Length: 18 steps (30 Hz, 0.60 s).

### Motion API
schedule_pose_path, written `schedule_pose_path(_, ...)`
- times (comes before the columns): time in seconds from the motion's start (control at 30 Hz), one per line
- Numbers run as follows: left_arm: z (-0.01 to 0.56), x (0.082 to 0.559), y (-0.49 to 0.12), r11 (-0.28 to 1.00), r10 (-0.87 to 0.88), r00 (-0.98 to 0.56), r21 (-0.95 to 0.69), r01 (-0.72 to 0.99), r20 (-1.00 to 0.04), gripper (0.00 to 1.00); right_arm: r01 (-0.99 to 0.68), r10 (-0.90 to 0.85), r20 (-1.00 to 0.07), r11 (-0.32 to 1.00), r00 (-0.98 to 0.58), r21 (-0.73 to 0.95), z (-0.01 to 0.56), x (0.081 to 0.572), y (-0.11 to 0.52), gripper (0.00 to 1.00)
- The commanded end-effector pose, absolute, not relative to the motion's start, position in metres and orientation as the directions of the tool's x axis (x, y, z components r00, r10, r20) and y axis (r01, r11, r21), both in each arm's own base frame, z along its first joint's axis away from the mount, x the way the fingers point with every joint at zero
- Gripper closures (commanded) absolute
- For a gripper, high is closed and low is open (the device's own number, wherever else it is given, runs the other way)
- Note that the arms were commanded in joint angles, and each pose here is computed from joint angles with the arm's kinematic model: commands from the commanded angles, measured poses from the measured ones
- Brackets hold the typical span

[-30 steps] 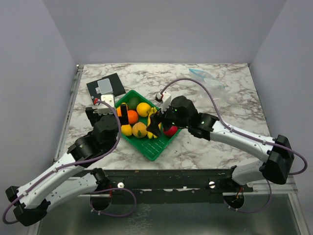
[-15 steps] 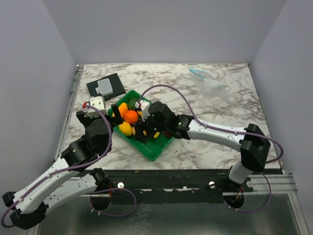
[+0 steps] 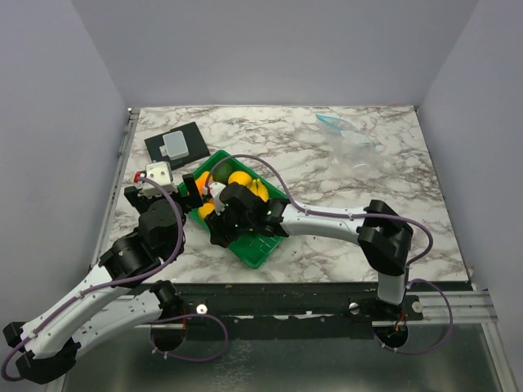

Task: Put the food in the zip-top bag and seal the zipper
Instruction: Move the bin to the center of the board.

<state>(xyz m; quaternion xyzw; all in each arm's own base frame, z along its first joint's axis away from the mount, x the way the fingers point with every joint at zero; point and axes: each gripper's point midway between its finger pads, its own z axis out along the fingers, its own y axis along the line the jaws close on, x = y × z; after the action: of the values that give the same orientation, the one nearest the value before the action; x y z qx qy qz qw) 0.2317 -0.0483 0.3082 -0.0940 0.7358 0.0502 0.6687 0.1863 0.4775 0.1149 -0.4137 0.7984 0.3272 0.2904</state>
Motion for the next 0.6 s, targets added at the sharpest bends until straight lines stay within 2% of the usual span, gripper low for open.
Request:
schedule_pose_path(0.0, 0.308, 0.229, -0.041, 0.970, -0.087, -0.074, -0.067, -0.233, -0.993, 0.01, -0.831, -0.499, -0.706, 0.502, -0.503, 0.238, 0.094, 0.193, 0.479, 0.46)
schedule_pose_path(0.37, 0.307, 0.231, -0.045, 0.973, -0.084, -0.079, -0.064, -0.220, -0.993, 0.01, -0.799, -0.538, -0.669, 0.583, -0.514, 0.145, 0.061, 0.201, 0.471, 0.53)
schedule_pose_path(0.47, 0.307, 0.231, -0.045, 0.973, -0.083, -0.080, -0.063, -0.221, -0.993, 0.01, -0.796, -0.545, -0.665, 0.592, -0.511, 0.127, 0.058, 0.200, 0.469, 0.60)
schedule_pose_path(0.57, 0.306, 0.231, -0.046, 0.974, -0.080, -0.082, -0.061, -0.219, -0.993, 0.01, -0.787, -0.543, -0.667, 0.608, -0.511, 0.108, 0.057, 0.200, 0.465, 0.75)
